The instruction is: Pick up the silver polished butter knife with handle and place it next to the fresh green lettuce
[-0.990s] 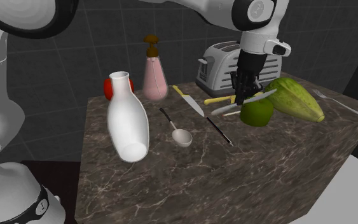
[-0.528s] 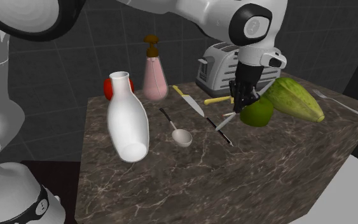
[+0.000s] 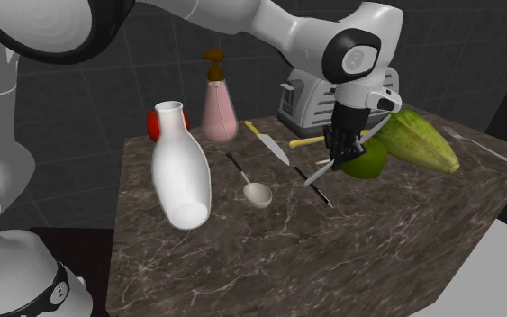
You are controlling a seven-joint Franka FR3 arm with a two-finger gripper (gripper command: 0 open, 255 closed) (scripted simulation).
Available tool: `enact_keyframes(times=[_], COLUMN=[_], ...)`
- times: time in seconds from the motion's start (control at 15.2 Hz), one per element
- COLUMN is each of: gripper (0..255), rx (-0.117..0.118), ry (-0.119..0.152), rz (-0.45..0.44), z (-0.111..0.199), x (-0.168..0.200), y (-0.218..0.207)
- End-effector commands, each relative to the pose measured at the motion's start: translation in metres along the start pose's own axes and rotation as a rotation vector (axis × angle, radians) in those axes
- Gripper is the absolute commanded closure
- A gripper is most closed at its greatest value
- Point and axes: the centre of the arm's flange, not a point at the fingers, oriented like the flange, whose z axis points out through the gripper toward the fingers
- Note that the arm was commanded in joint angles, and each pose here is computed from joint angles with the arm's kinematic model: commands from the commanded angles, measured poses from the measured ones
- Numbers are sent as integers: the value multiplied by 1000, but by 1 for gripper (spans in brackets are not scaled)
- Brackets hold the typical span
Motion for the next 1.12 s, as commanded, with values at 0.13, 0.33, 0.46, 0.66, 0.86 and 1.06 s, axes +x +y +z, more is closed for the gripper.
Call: enact_keyframes(times=[0.13, 0.33, 0.46, 0.66, 0.86, 1.06], gripper=[255, 0, 0, 0, 0, 0], rx=[0, 0, 0, 0, 0, 0], ry=[-15, -15, -15, -15, -15, -15], rz=[0, 0, 0, 0, 0, 0], z=[8, 8, 7, 8, -31, -42], x=[-1, -1, -2, -1, -1, -1], y=[0, -2, -1, 0, 0, 0])
